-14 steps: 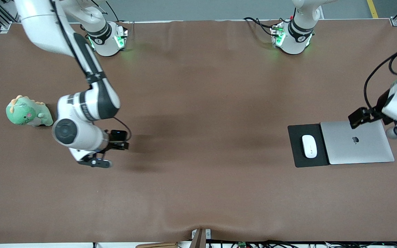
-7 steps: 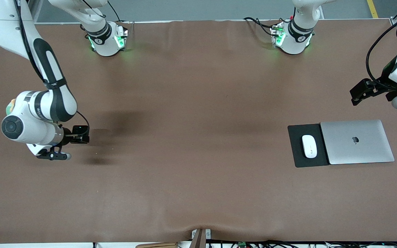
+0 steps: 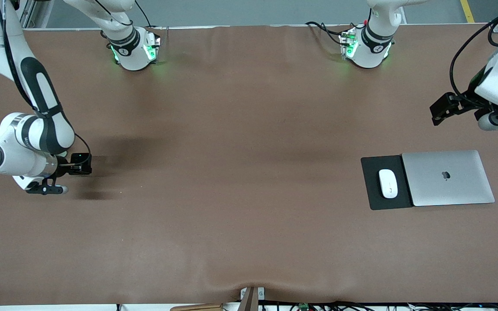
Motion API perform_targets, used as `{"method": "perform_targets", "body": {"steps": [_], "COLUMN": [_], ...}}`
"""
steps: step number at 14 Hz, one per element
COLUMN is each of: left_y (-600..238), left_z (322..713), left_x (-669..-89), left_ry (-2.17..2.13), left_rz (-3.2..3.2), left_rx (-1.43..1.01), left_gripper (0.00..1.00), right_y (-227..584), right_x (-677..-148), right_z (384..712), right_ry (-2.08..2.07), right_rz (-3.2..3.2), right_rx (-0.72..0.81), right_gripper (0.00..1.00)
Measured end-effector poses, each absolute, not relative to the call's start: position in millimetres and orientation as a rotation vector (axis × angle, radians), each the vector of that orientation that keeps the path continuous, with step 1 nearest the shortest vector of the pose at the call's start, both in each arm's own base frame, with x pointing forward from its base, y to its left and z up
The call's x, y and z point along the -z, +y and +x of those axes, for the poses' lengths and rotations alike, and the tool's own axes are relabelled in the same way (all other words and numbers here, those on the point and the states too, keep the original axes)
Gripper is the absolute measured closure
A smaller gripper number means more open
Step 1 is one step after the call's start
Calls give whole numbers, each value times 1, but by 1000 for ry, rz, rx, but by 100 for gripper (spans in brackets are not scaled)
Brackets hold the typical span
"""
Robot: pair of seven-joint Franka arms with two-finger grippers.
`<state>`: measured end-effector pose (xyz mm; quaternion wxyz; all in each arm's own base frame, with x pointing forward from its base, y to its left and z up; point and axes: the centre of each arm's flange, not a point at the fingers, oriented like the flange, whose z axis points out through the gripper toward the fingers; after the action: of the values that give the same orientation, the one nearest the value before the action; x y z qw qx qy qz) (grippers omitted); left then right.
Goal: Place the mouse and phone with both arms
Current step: 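Lower the black phone beside the green plush toy and open the right gripper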
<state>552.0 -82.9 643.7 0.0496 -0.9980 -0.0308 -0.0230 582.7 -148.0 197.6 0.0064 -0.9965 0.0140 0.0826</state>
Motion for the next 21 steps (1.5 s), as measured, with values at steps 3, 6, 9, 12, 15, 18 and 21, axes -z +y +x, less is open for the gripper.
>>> {"method": "perform_targets", "body": {"steps": [3,6,9,12,15,18,21], "left_y": [-71,-71,-71,-70,-69,-67,-64], "left_z": [536,526,522,522,522,522,523], "left_x": [-648,-649,-647,-647,-647,-647,-646], "left_ry": [-61,-32,-14,25,83,86,79], "left_rz": [-3062,-3065,-3067,-3067,-3065,-3065,-3066], "left_rx": [59,54,46,45,43,42,42], "left_gripper": [0,0,0,0,0,0,0], "right_y": [-170,-174,-176,-170,-135,-100,-80], "right_x": [-166,-166,-167,-205,-278,-340,-389], "right_z": [575,574,572,593,626,641,633], "right_ry": [66,76,83,57,-42,-112,-85], "right_rz": [-3115,-3113,-3098,-3095,-3123,-3145,-3145], "right_rx": [-259,-261,-315,-310,-185,-46,-45], "right_gripper": [19,19,0,0,0,0,0]}}
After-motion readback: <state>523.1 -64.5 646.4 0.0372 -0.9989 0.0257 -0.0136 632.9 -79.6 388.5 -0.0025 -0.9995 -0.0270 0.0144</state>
